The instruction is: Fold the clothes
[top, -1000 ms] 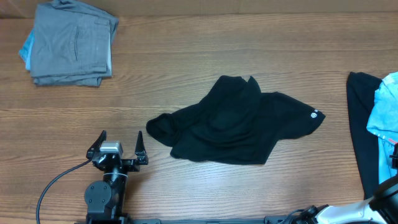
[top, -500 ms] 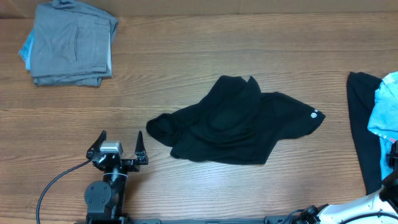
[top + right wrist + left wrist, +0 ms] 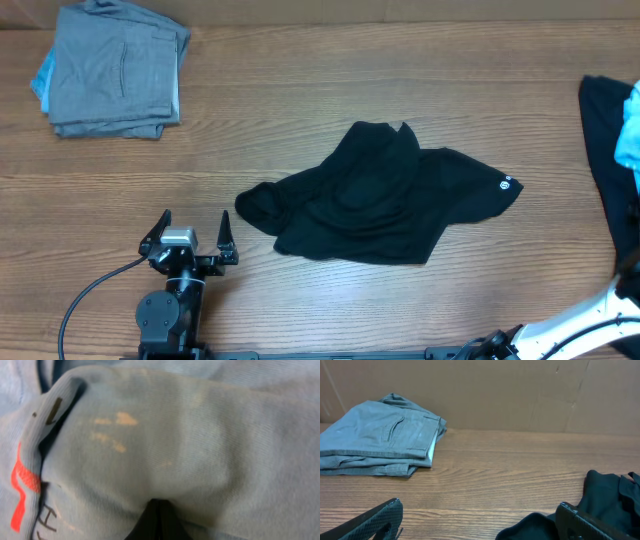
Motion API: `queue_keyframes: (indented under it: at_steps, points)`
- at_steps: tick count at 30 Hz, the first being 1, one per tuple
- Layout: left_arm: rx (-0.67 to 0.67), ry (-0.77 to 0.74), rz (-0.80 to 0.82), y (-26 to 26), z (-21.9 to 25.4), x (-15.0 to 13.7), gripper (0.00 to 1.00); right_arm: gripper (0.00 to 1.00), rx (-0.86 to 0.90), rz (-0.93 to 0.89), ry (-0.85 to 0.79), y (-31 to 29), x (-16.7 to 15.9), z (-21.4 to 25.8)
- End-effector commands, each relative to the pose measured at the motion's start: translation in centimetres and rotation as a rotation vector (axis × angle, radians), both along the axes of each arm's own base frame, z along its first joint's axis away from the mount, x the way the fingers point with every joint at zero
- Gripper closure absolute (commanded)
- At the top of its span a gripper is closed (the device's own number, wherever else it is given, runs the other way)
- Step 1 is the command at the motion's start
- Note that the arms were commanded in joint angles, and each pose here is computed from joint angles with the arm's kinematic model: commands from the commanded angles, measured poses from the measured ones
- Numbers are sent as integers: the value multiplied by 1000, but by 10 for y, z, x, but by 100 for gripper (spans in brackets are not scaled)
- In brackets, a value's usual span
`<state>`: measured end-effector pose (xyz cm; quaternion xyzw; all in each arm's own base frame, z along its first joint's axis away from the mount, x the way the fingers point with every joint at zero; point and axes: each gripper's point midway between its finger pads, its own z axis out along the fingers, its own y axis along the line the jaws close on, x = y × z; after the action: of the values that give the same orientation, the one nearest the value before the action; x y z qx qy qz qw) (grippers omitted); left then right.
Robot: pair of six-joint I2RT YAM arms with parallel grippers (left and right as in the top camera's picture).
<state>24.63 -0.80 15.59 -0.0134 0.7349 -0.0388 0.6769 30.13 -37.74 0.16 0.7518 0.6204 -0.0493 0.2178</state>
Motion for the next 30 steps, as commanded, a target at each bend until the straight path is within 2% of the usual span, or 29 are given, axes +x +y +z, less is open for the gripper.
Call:
queue_keyframes:
  at_steps: [1,6,8,9,10,11,13,15,16,22,28,30]
  points:
    - [18,-4,10,2,0,0,0,96,192,173,-20,58,39,-50]
    - [18,-4,10,3,0,0,0,96,155,241,-20,52,59,-27]
    - [18,-4,10,2,0,0,0,92,149,265,-6,48,63,-14]
    - [18,-4,10,2,0,0,0,83,150,264,10,44,61,-6]
    - [18,-4,10,3,0,0,0,65,151,261,23,41,60,2]
    - [18,-4,10,2,0,0,0,52,152,266,31,39,60,11]
    - [18,-4,10,2,0,0,0,44,156,258,38,33,60,35]
    - [18,-4,10,2,0,0,0,28,153,254,36,29,62,61]
    - [18,-4,10,2,0,0,0,24,147,254,32,28,62,78]
    - [18,-4,10,2,0,0,0,22,150,329,-50,60,79,164]
    - [18,-4,10,2,0,0,0,22,145,523,-123,141,101,224]
    - [18,-4,10,2,0,0,0,22,139,646,-144,186,106,248]
